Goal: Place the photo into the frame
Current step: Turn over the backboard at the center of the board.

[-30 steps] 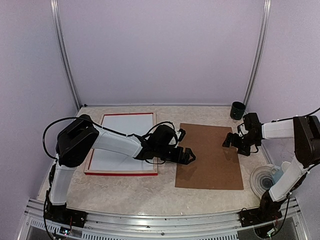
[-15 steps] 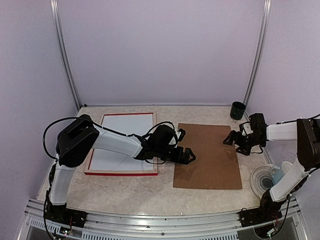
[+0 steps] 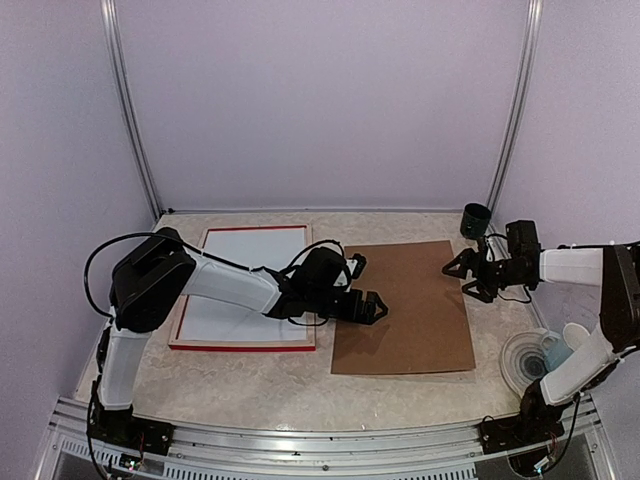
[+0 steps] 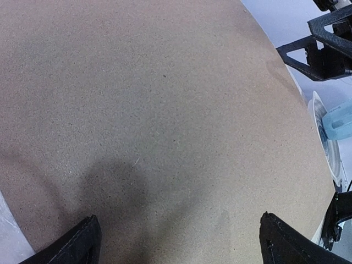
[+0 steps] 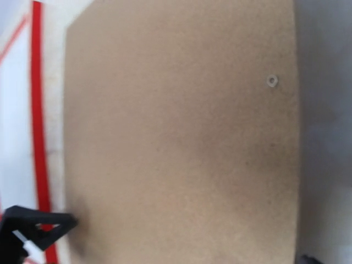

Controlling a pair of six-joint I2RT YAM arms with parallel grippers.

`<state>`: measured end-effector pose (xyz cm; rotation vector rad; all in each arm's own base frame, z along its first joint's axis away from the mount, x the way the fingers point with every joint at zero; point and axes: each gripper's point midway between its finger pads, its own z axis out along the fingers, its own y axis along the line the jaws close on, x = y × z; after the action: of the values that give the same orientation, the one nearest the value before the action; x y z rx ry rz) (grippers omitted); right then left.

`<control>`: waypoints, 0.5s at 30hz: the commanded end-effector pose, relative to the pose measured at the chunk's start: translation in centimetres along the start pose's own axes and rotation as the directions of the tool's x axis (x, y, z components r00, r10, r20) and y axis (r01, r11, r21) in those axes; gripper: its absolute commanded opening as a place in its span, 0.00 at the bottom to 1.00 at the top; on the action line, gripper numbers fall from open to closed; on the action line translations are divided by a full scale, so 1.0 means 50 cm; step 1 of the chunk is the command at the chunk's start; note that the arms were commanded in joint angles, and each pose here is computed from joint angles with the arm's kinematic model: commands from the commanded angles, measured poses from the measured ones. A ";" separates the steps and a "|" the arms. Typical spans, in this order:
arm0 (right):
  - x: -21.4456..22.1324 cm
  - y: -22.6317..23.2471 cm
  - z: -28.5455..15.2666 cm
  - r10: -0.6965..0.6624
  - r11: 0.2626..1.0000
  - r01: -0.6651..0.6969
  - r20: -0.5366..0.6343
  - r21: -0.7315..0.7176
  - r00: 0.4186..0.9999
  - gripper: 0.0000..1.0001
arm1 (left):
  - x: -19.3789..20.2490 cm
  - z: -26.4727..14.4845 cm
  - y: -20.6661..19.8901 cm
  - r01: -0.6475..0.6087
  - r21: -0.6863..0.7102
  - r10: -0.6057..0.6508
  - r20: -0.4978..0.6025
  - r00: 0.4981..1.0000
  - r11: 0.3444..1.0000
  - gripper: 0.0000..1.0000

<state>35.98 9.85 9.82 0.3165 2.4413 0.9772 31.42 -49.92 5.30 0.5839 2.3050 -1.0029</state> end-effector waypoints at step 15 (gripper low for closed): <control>0.004 0.117 -0.031 0.035 0.923 -0.052 -0.053 -0.382 0.998 0.93 | 0.009 -0.033 0.021 0.041 -0.019 -0.041 -0.012 0.999 0.999 0.99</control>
<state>36.16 11.43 12.61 0.3017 2.3017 1.2677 31.78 -48.73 5.74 0.5481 2.3048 -0.9949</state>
